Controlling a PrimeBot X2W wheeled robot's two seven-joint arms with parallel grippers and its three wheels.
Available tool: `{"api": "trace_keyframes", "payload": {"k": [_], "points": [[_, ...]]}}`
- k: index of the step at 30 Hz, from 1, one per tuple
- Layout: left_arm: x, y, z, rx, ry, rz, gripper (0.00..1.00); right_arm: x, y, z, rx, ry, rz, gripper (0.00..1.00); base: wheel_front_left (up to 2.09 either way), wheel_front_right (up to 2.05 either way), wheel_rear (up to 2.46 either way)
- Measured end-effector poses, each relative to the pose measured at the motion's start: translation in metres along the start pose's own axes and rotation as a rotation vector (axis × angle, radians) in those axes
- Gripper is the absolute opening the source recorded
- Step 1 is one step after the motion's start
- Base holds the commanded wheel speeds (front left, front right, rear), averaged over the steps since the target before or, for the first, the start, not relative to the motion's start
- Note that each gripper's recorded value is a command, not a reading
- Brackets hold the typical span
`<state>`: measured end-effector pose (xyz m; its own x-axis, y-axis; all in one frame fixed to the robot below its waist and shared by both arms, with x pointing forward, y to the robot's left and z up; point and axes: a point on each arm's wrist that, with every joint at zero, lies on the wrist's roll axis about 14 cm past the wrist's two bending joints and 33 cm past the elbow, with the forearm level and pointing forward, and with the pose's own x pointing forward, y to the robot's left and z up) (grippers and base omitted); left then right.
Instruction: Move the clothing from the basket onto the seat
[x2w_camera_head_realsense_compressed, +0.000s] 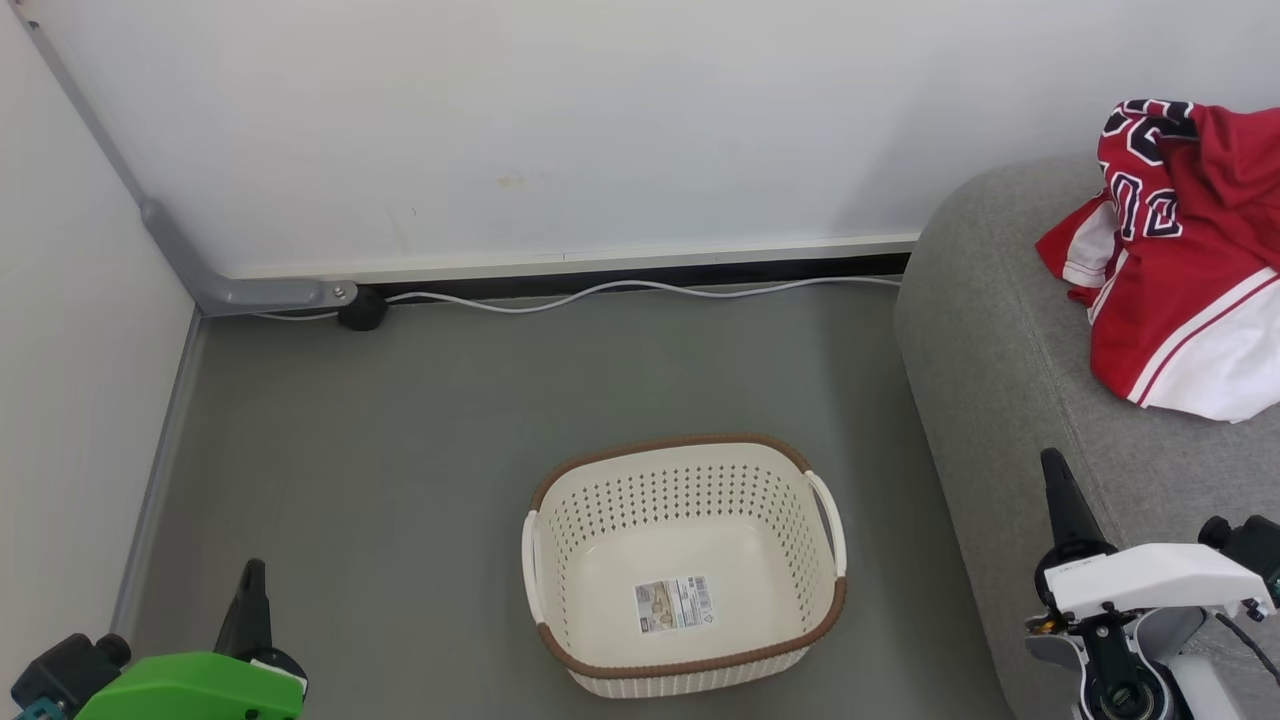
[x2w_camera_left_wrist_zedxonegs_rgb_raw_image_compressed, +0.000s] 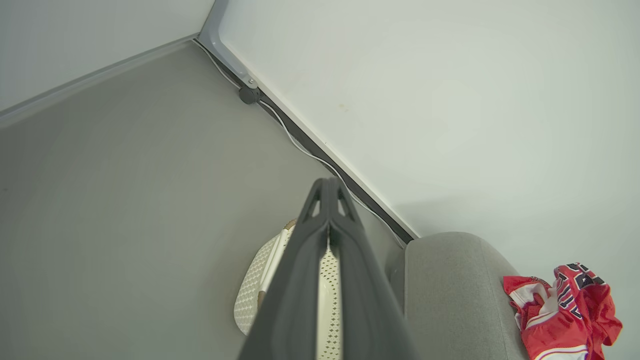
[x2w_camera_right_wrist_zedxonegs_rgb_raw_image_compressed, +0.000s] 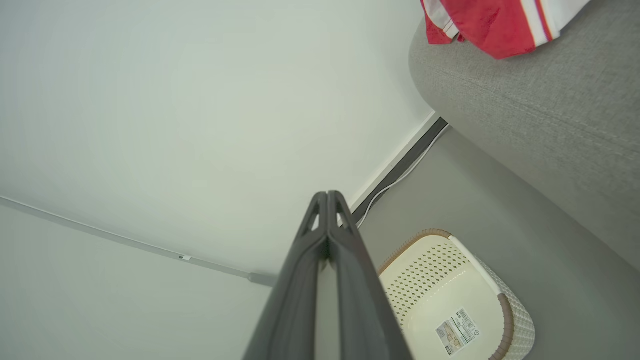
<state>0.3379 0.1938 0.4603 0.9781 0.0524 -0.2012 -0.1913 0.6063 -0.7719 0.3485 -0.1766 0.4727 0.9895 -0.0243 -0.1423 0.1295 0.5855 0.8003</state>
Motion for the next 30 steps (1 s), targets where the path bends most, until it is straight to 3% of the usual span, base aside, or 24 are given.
{"api": "trace_keyframes", "payload": {"k": [30], "points": [[0.017, -0.015, 0.004, -0.386, 0.034, -0.065, 0.00, 0.012, -0.006, 0.014, 0.378, 0.004, 0.005, 0.00, 0.00, 0.00, 0.00]]}}
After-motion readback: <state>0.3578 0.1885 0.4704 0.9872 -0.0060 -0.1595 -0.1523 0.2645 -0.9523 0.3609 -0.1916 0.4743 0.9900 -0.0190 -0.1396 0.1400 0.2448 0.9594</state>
